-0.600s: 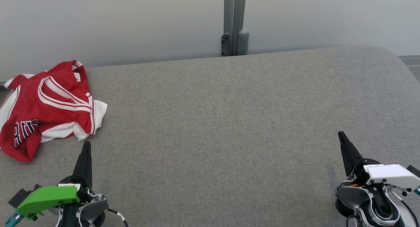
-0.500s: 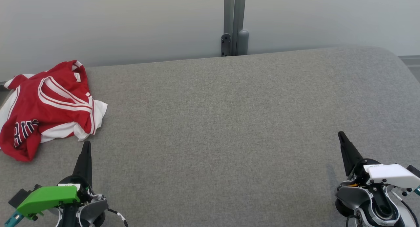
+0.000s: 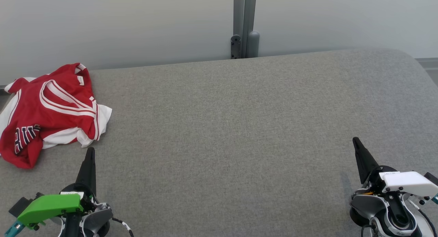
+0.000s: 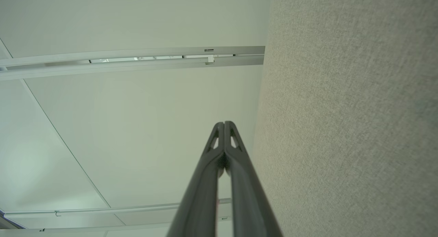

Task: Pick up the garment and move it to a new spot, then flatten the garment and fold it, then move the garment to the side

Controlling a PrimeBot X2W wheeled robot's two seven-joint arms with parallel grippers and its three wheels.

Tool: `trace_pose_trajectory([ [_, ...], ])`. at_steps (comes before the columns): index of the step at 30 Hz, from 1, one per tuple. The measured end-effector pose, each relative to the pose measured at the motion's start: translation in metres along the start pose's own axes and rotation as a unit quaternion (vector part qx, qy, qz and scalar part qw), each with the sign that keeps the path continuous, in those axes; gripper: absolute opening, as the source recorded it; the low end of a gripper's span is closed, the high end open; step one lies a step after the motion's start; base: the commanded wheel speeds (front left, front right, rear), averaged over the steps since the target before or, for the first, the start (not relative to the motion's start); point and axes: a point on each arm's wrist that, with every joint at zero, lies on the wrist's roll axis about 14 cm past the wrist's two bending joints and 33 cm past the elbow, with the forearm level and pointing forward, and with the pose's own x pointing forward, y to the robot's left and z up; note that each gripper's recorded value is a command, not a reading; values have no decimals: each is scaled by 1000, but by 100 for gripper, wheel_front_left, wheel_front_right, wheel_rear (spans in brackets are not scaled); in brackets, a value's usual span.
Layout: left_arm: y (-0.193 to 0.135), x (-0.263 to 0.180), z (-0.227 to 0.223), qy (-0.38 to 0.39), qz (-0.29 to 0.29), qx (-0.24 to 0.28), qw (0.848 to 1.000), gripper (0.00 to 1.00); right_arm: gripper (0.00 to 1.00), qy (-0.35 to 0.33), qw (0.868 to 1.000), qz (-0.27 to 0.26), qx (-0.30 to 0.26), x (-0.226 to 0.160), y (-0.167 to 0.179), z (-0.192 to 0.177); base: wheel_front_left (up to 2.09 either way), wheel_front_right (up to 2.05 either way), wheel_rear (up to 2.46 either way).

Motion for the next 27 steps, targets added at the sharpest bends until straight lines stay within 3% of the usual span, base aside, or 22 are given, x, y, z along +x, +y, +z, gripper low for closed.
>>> trace_pose_trajectory([
  [16, 0, 0, 0, 0, 0, 0, 1000, 0, 0, 0, 1000, 0, 0, 0, 0, 0, 0, 0, 0],
  [17, 1, 0, 0, 0, 1, 0, 1000, 100, 100, 0, 1000, -1, 0, 0, -1, 0, 0, 0, 0],
  [23, 33, -15, -3, -1, 48, -8, 999, 100, 100, 1, 999, -43, 9, -11, -29, -5, 0, 0, 0],
  [27, 33, -16, -4, -6, 48, -6, 999, 100, 100, 2, 999, -46, 5, -12, -31, -9, 0, 0, 0],
])
